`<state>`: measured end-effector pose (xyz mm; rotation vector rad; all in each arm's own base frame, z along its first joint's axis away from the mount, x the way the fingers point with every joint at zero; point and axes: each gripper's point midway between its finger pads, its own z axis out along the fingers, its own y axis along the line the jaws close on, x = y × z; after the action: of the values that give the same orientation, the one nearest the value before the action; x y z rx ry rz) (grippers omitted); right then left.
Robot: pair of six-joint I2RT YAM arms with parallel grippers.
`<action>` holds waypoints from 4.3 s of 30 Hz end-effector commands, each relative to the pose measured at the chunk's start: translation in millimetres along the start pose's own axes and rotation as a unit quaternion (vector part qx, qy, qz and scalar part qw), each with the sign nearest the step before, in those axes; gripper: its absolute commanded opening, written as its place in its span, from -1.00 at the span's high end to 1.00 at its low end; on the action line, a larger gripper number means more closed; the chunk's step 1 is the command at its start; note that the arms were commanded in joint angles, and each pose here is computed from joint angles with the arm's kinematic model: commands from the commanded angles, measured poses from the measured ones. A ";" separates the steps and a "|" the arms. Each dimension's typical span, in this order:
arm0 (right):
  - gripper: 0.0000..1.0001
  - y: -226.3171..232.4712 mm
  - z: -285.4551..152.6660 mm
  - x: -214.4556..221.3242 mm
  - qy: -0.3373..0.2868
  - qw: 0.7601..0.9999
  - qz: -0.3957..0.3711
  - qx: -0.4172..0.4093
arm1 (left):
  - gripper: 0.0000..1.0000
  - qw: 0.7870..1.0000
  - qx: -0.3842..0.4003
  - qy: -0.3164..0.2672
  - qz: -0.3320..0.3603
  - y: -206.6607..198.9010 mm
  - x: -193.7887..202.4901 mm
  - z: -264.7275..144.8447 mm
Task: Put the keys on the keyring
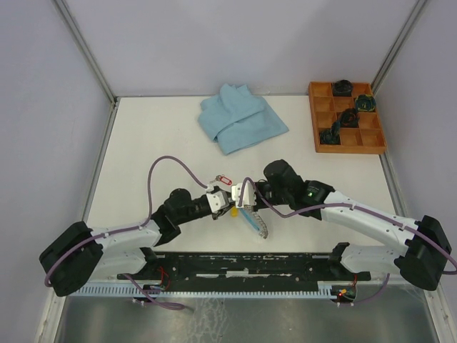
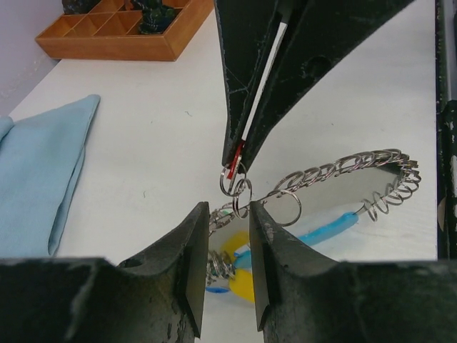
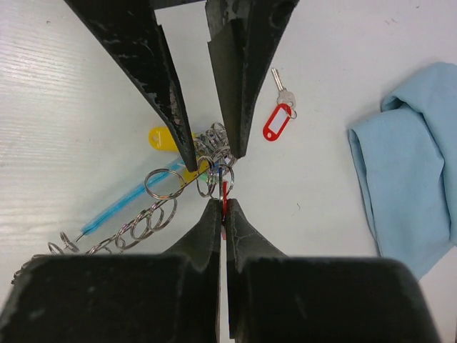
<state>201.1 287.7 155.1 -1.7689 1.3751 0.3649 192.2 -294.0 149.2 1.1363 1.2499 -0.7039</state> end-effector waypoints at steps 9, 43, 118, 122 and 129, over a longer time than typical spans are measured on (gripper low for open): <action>0.99 -14.2 -10.6 -26.9 -0.051 0.998 -0.030 0.024 | 0.36 0.999 0.027 -0.024 -0.004 3.4 -21.1 19.2; 0.99 -20.9 -21.8 -23.0 -0.039 0.997 -0.031 0.052 | 0.95 0.996 0.048 0.000 -0.072 5.6 -2.2 17.5; 0.99 -9.7 -24.3 -17.3 0.026 0.999 0.023 0.001 | 0.43 0.999 -0.001 -0.044 -0.009 1.2 -27.7 14.1; 0.99 -8.1 -21.9 -17.4 0.027 0.999 0.021 -0.003 | 0.31 0.999 -0.003 -0.047 -0.017 3.1 -31.9 16.1; 0.99 -14.1 -21.0 -16.3 0.038 0.999 0.024 0.015 | 0.19 0.997 0.008 -0.037 -0.074 -2.4 -33.5 19.1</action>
<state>194.2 271.7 166.7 -1.7998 1.5319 0.3198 189.6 -309.7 159.5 1.1003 1.2551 -0.7789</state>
